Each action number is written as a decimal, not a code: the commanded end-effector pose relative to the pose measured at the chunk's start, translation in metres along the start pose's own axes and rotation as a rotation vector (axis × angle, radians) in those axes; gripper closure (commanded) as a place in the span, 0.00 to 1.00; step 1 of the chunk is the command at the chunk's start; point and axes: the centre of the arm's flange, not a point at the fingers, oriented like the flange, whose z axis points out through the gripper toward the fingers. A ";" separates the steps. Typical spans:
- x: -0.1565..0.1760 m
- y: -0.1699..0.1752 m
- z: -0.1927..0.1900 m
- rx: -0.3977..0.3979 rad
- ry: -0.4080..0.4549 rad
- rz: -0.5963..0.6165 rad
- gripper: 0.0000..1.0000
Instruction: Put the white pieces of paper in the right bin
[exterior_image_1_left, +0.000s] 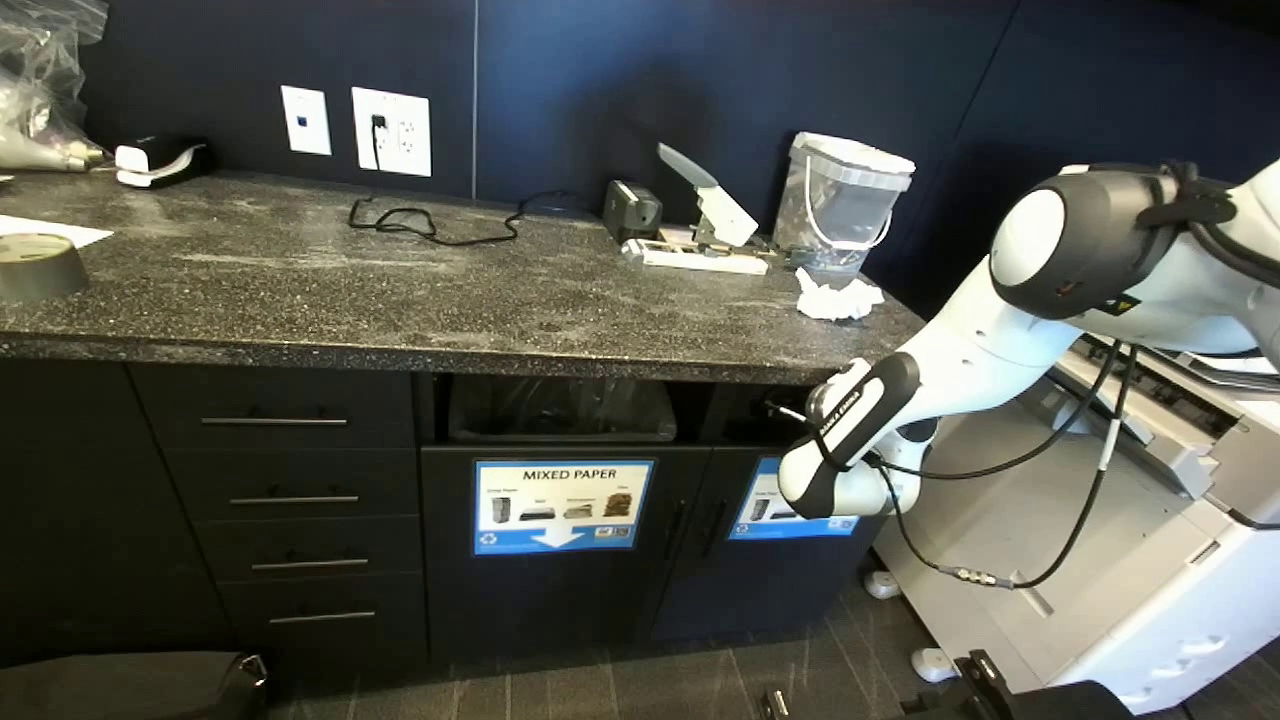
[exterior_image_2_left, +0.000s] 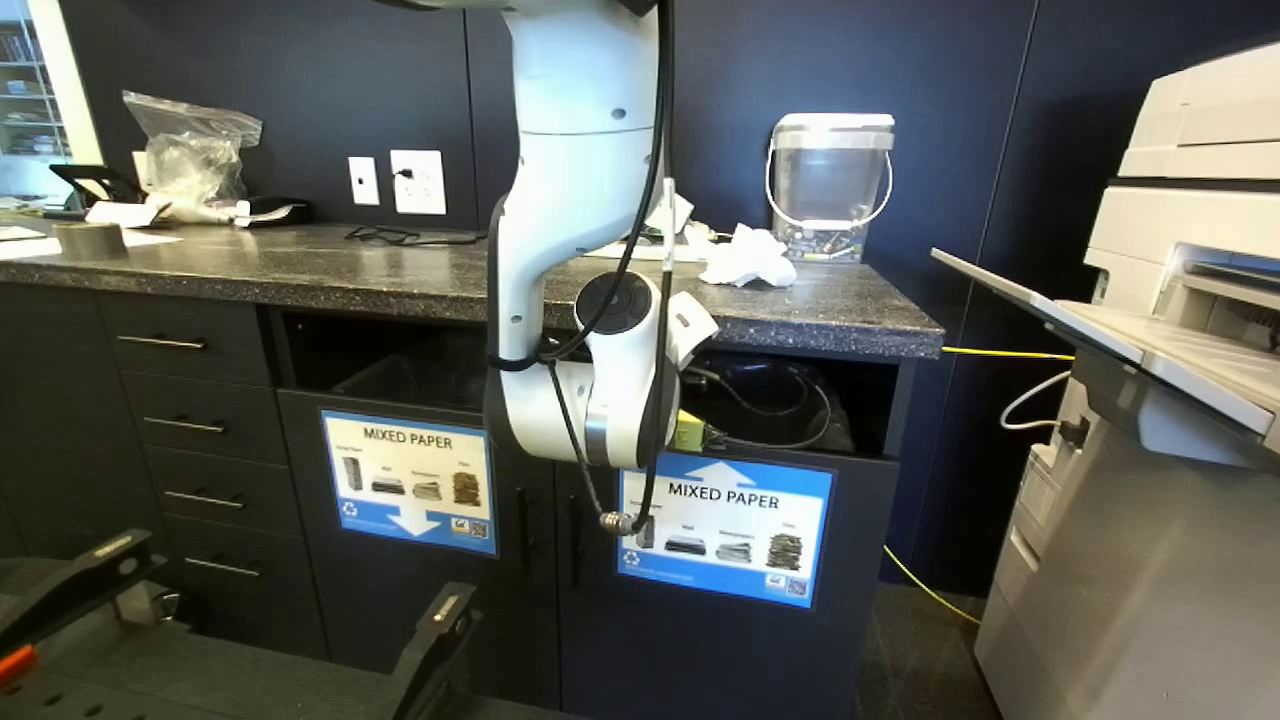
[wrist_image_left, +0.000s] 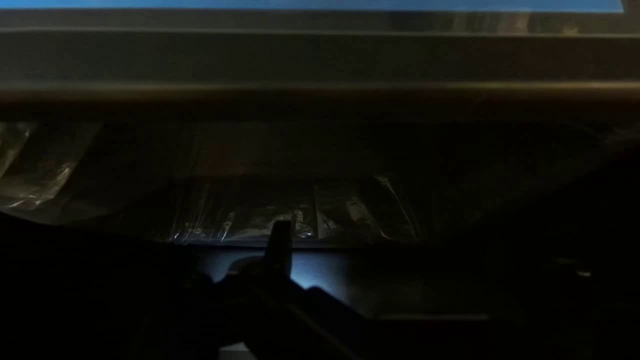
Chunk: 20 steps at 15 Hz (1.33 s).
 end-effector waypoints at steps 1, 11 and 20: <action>0.027 0.005 -0.023 0.018 -0.075 -0.043 0.00; 0.064 0.005 -0.101 0.009 -0.540 -0.140 0.00; 0.190 0.034 -0.165 -0.006 -0.688 -0.281 0.00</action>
